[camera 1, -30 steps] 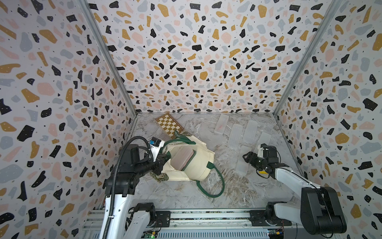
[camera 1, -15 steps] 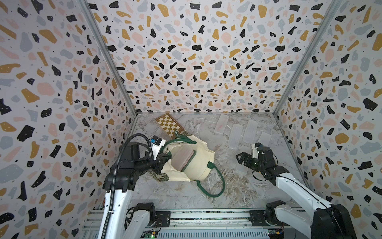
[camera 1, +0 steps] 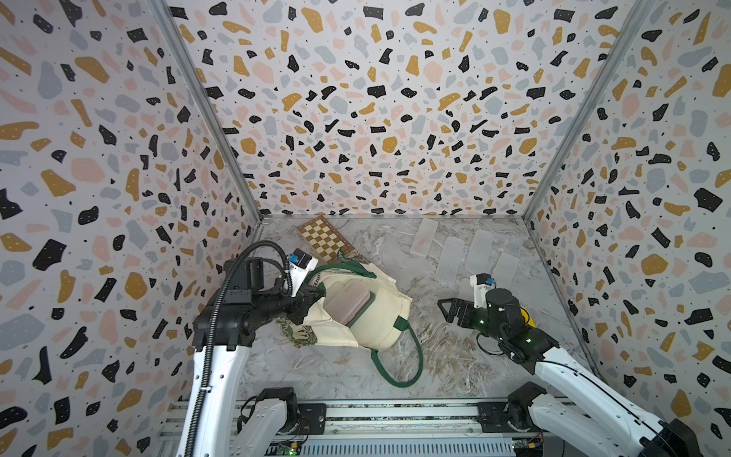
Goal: Take out the pencil case from the canvas bag
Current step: Place the pencil case at the center of the board.
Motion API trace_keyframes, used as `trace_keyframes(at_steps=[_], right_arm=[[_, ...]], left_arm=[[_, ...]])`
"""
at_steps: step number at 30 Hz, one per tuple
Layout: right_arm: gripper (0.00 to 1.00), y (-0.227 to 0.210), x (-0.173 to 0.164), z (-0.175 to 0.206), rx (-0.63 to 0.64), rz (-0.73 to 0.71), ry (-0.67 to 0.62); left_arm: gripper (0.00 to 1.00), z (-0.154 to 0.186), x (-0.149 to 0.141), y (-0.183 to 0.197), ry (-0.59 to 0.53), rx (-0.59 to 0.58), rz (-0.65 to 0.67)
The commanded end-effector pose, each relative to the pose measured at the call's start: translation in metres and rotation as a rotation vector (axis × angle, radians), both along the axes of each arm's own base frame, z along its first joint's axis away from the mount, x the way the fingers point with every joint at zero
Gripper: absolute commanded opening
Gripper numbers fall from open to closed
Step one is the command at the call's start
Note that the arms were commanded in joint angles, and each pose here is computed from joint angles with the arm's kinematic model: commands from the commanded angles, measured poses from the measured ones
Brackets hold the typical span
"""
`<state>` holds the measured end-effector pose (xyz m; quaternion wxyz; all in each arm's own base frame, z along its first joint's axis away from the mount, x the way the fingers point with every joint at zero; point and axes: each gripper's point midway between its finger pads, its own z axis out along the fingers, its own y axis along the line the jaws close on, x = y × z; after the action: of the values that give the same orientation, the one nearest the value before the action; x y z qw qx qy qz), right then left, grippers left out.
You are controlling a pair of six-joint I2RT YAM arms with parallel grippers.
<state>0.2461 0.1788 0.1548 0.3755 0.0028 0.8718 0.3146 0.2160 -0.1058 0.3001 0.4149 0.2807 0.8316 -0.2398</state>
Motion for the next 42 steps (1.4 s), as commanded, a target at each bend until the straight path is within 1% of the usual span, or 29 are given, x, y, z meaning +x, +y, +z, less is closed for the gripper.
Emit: trace_keyframes(at_steps=[1, 6, 9, 14, 21, 28, 33, 36, 42], right_arm=[[1.0, 0.02, 0.0, 0.034, 0.036, 0.025, -0.104], [1.0, 0.065, -0.021, 0.061, 0.052, 0.142, -0.208], [0.99, 0.095, -0.037, 0.069, 0.06, 0.216, -0.239], [1.0, 0.136, -0.054, 0.066, 0.004, 0.287, -0.248], [1.0, 0.18, -0.073, 0.064, -0.018, 0.381, -0.265], [0.98, 0.209, -0.081, 0.046, -0.085, 0.418, -0.246], [0.96, 0.224, -0.081, 0.016, -0.263, 0.403, -0.231], [0.95, 0.229, -0.078, -0.006, -0.327, 0.398, -0.192], [0.94, 0.24, -0.08, -0.033, -0.366, 0.419, -0.139]], left_arm=[[0.0, 0.036, 0.006, -0.003, -0.156, 0.008, -0.043], [0.0, 0.039, 0.016, -0.003, -0.155, 0.008, -0.048], [0.0, 0.04, 0.018, -0.004, -0.166, 0.019, -0.063], [0.0, 0.044, 0.019, -0.004, -0.187, 0.038, -0.08], [0.0, 0.042, 0.015, -0.007, -0.203, 0.058, -0.135], [0.0, 0.035, 0.01, -0.009, -0.202, 0.074, -0.17], [0.0, 0.03, 0.007, -0.011, -0.204, 0.071, -0.186], [0.0, 0.027, 0.002, -0.013, -0.2, 0.067, -0.208], [0.0, 0.016, -0.005, -0.013, -0.202, 0.079, -0.229]])
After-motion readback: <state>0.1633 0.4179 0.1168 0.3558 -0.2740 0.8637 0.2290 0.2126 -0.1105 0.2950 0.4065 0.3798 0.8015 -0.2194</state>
